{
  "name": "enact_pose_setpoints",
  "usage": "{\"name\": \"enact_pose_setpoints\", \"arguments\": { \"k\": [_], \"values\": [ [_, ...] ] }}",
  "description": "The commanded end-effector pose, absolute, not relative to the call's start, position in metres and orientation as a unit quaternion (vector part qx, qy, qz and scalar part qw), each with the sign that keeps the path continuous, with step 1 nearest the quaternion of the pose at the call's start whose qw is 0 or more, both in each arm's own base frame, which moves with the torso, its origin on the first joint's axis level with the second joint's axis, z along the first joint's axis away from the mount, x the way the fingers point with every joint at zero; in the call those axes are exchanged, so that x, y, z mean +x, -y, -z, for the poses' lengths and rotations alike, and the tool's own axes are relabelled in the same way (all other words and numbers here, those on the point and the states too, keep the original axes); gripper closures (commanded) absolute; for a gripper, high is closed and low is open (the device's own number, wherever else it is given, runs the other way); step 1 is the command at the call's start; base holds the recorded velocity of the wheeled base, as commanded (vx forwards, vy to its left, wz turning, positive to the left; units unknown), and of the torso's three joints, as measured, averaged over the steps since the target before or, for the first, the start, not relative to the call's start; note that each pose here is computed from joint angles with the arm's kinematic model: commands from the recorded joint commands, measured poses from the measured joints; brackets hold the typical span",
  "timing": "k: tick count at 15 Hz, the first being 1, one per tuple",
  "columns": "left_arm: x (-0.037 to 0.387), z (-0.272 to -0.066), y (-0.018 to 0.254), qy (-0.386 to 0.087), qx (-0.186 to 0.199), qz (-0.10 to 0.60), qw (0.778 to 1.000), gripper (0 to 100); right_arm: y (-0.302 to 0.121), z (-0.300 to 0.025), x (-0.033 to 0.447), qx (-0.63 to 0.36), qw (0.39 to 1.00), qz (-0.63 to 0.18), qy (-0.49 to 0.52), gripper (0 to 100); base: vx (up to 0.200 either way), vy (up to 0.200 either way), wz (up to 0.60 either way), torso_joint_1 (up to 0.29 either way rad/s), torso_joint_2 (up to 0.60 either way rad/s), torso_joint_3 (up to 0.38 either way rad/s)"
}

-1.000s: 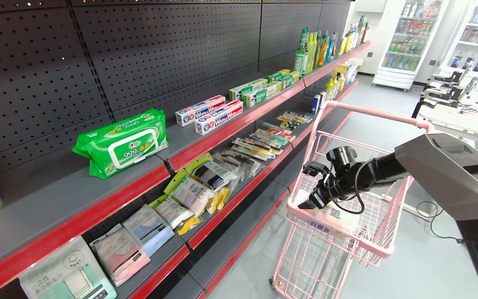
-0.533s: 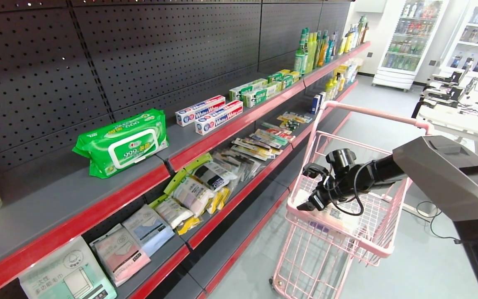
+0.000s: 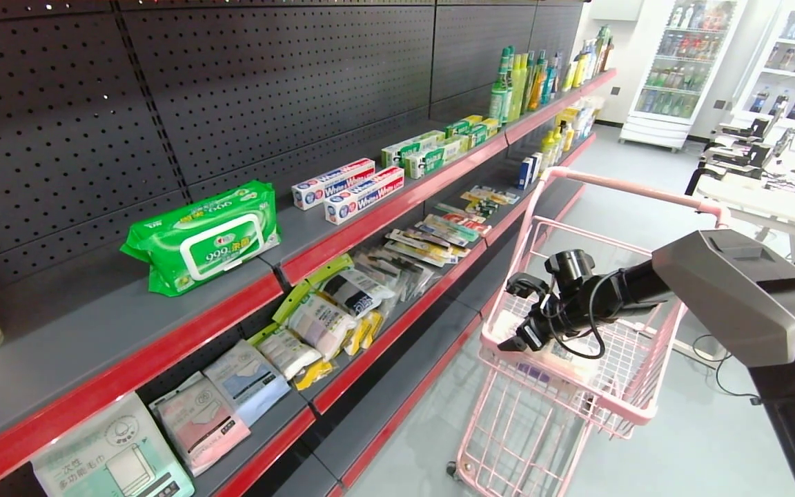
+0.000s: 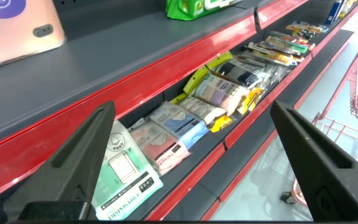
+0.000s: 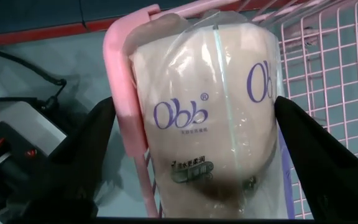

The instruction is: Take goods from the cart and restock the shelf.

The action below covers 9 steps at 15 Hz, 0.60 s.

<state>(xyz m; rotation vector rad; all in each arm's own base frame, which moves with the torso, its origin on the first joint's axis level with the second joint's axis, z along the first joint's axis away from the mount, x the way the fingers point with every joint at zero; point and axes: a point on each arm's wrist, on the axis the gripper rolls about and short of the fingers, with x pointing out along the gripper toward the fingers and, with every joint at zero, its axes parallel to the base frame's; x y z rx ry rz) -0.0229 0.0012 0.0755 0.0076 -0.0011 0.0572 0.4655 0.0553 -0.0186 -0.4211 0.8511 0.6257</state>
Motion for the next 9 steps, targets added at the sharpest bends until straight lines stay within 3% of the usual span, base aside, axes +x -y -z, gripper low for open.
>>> {"name": "enact_pose_setpoints", "arguments": {
  "k": [1,9],
  "values": [
    [-0.023,-0.075,-0.001,0.0,0.004,-0.029,1.0,0,-0.055,0.017,0.465,-0.199,0.843,-0.297,-0.402,0,0.0,0.0,0.0,0.0,0.0,0.0],
    [-0.023,-0.075,-0.001,0.0,0.004,-0.029,1.0,0,-0.054,0.007,0.464,-0.194,0.847,-0.301,-0.393,0,0.0,0.0,0.0,0.0,0.0,0.0]
  ]
}}
